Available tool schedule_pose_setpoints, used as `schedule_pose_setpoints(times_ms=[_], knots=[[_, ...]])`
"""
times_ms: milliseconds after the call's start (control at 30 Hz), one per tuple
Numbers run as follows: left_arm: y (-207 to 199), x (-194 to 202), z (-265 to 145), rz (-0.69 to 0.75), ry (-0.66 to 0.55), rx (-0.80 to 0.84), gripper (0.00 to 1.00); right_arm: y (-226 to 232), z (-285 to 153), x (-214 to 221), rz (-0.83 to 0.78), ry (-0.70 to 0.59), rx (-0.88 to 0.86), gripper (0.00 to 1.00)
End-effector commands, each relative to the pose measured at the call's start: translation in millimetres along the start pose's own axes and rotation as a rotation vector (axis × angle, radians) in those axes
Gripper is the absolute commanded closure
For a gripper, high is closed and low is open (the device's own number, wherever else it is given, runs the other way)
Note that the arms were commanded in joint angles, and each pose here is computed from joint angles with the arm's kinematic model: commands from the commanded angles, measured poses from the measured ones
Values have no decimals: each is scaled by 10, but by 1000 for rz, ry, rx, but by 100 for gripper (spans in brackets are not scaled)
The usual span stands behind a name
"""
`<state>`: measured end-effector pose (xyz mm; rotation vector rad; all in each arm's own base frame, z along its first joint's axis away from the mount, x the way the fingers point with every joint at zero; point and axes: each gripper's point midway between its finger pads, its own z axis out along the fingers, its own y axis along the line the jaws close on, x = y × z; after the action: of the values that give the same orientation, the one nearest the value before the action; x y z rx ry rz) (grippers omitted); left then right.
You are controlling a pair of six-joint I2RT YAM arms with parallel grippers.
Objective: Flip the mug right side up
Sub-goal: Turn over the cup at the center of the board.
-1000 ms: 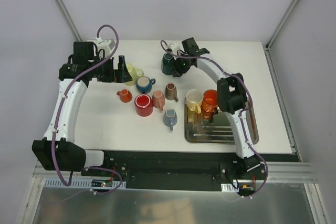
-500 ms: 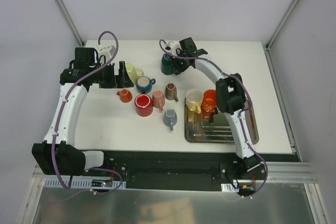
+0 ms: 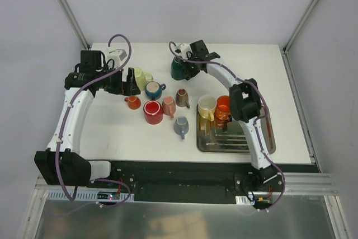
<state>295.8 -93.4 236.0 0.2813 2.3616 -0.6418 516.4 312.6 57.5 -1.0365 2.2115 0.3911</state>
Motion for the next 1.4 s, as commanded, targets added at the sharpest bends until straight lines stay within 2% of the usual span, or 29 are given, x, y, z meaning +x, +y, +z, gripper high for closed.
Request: schedule_pose_setpoints(times_ms=[0, 133, 200, 367, 433, 533, 633, 767, 933, 1100, 1300, 1367], knots=[[-150, -293, -50, 130, -77, 93, 4, 27, -895, -951, 62, -251, -22, 100], [-197, -493, -61, 289, -143, 97, 5, 278, -1489, -1265, 158, -354, -188, 100], [-275, -588, -81, 411, -189, 113, 9, 513, -1747, -1288, 205, -356, -294, 100], [-536, -687, -12, 864, -302, 107, 10, 1171, -2425, -1191, 359, -299, -632, 100], [-641, -781, 15, 1041, -409, 65, 8, 1343, -2632, -1207, 480, -275, -800, 100], [-802, -898, 59, 1197, -571, 13, 5, 1460, -2755, -1186, 660, -213, -994, 100], [-956, -1042, 50, 1252, -696, -8, 5, 1615, -2844, -1087, 679, -142, -1101, 100], [-1129, -1150, 31, 1263, -770, 4, 11, 1742, -2973, -1009, 661, -112, -1167, 100], [-1181, -1191, 132, 1277, -781, 2, 24, 1838, -3032, -943, 657, -77, -1197, 100], [-1288, -1193, 203, 1277, -787, 52, 47, 1876, -2984, -905, 677, -45, -1211, 100], [-1353, -1098, 372, 1316, -792, 75, 51, 1925, -2968, -936, 683, 3, -1252, 100], [-1352, -1075, 442, 1348, -807, 57, 60, 1958, -2979, -932, 672, 24, -1273, 100]])
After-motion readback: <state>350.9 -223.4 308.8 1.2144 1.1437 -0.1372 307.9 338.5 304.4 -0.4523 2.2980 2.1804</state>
